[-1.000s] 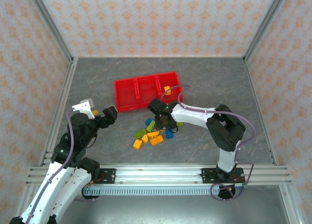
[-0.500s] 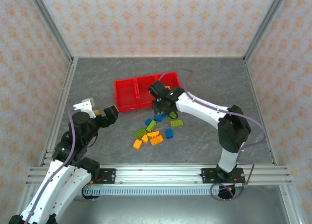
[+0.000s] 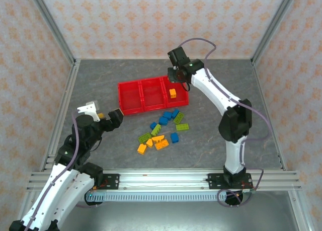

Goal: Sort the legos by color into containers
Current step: Place the lego in the container.

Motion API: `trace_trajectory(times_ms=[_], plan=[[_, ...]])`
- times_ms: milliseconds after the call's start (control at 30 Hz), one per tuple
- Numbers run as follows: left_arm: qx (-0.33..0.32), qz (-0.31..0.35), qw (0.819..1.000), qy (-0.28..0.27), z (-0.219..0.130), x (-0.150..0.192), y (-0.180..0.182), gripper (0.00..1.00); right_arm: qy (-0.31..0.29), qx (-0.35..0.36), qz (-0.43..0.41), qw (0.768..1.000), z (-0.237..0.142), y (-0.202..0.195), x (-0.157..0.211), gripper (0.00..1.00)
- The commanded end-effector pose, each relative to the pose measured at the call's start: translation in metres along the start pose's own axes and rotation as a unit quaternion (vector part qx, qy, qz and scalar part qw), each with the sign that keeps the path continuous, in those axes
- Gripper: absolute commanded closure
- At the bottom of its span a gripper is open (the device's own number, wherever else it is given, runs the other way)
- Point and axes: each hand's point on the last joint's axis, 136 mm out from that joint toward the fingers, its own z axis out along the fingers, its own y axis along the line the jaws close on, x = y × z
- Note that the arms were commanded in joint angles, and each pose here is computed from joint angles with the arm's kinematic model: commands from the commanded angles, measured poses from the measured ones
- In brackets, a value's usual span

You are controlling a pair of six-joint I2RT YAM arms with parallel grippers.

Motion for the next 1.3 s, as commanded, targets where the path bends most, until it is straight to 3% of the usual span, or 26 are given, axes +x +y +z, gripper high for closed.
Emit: trace_trajectory(times_ms=[0,333,667,967,1267], plan=[[0.018,0.015,1.000,0.000,0.004,0.001,-0.007,0.01,0.033,-0.001,-0.010,0.999,0.024,-0.011,0.000,0.78],[0.029,0.022,0.999,0.022,0.010,0.008,-0.011,0.01,0.065,-0.035,-0.009,0.997,0.080,-0.004,0.002,0.77],[0.038,0.023,0.999,0.022,0.009,0.009,-0.014,0.01,0.066,-0.029,-0.009,0.997,0.102,-0.007,0.005,0.72],[0.034,0.022,0.999,0.016,0.007,0.007,-0.013,0.01,0.059,-0.046,-0.002,0.997,0.095,-0.001,0.000,0.55],[0.037,0.021,0.999,0.009,0.004,0.004,-0.014,0.01,0.042,-0.075,0.011,0.996,0.052,0.008,-0.011,0.32]])
